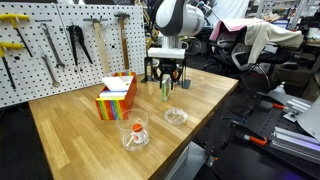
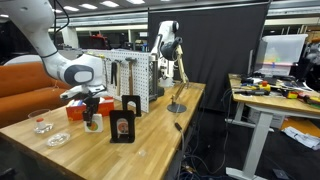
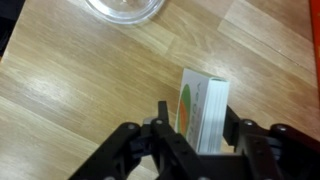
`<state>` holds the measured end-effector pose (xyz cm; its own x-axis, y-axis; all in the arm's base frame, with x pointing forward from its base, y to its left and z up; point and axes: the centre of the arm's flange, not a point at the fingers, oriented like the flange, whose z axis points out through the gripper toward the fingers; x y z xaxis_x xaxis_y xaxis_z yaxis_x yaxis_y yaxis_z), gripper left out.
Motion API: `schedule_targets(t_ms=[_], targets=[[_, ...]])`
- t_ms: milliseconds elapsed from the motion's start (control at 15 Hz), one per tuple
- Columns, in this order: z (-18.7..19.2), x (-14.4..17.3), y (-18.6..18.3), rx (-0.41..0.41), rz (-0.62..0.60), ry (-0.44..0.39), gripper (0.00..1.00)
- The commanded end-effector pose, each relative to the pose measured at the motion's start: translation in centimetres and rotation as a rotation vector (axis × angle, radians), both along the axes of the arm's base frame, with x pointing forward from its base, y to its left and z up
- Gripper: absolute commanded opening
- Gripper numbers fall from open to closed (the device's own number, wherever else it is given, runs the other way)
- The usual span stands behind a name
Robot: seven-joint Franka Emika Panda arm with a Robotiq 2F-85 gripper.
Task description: Move the white and green book to the right
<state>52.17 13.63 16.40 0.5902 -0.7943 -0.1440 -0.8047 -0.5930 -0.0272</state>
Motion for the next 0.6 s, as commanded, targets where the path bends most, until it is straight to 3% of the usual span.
schedule_targets(t_ms=[0,200,533], targets=[[0.0,0.4,0.5,-0.004,0.018,-0.013,0.24],[0.2,0.2,0.7,-0.014,0.040,-0.022,0.02],[2.0,-0.4,0.7,-0.003,0.106,-0.043,0.04]])
